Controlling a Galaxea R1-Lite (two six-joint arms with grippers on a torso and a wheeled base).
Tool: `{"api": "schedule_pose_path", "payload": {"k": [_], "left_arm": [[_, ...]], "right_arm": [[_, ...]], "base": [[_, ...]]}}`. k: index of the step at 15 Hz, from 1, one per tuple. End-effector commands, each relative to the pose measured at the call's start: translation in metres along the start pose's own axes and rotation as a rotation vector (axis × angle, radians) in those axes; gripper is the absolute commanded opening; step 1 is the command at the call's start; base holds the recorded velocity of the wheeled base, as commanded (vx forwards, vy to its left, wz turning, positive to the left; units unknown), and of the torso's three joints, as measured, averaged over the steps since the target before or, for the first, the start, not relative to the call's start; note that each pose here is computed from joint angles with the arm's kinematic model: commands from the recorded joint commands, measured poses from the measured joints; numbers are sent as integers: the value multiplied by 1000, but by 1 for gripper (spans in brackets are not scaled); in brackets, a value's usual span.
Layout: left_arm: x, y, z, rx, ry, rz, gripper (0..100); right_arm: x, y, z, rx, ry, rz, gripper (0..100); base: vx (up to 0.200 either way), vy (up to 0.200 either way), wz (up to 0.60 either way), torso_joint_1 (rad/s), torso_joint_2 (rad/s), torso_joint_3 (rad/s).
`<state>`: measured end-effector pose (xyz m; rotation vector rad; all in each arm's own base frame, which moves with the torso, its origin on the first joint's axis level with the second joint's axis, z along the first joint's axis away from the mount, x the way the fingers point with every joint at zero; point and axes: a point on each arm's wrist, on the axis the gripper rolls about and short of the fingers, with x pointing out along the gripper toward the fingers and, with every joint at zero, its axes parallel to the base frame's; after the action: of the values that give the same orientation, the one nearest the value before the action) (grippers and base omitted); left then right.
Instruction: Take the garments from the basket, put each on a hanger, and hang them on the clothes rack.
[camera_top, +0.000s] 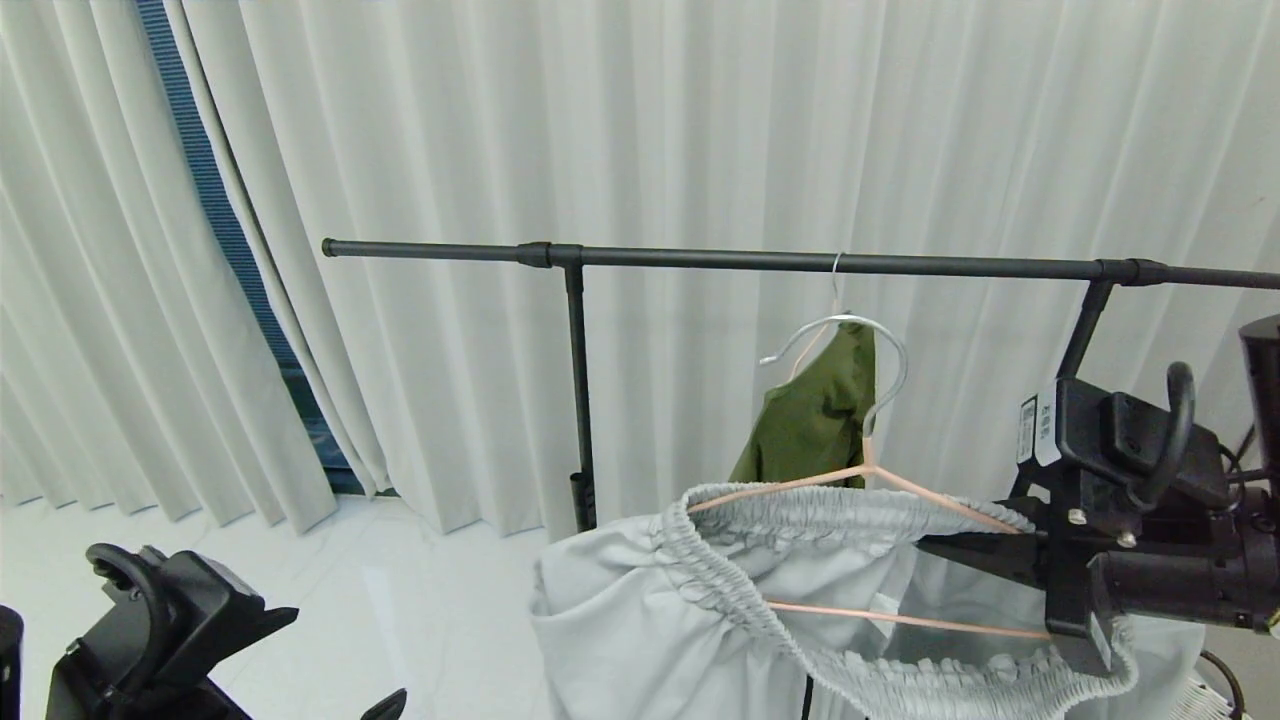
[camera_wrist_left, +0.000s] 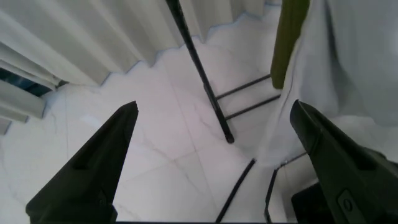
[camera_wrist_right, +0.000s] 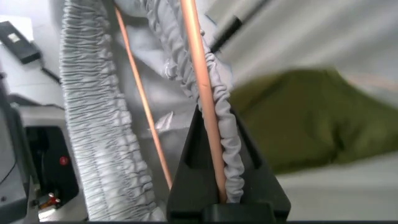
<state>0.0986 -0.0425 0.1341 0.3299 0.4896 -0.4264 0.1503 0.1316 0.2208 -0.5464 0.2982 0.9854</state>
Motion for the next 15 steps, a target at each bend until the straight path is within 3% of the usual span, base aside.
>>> {"api": "schedule_pose_path", "payload": {"k": [1, 8, 13, 15], "left_arm": [[-6, 4, 8, -12, -53, 33, 100], [-15, 33, 7, -136, -46, 276, 100], [-17, 33, 8, -135, -77, 289, 100], [-17, 33, 8, -135, -77, 289, 100]], "right_arm": [[-4, -4, -3, 35, 27, -45, 0], [-33, -23, -32, 189, 231, -252, 0], [-39, -21, -43, 246, 271, -306, 0], [-40, -22, -44, 260, 280, -323, 0]], "base": [[0, 0, 0, 0, 0, 0], [0, 0, 0, 0, 0, 0], [0, 0, 0, 0, 0, 0], [0, -200, 0, 5, 0, 2]]}}
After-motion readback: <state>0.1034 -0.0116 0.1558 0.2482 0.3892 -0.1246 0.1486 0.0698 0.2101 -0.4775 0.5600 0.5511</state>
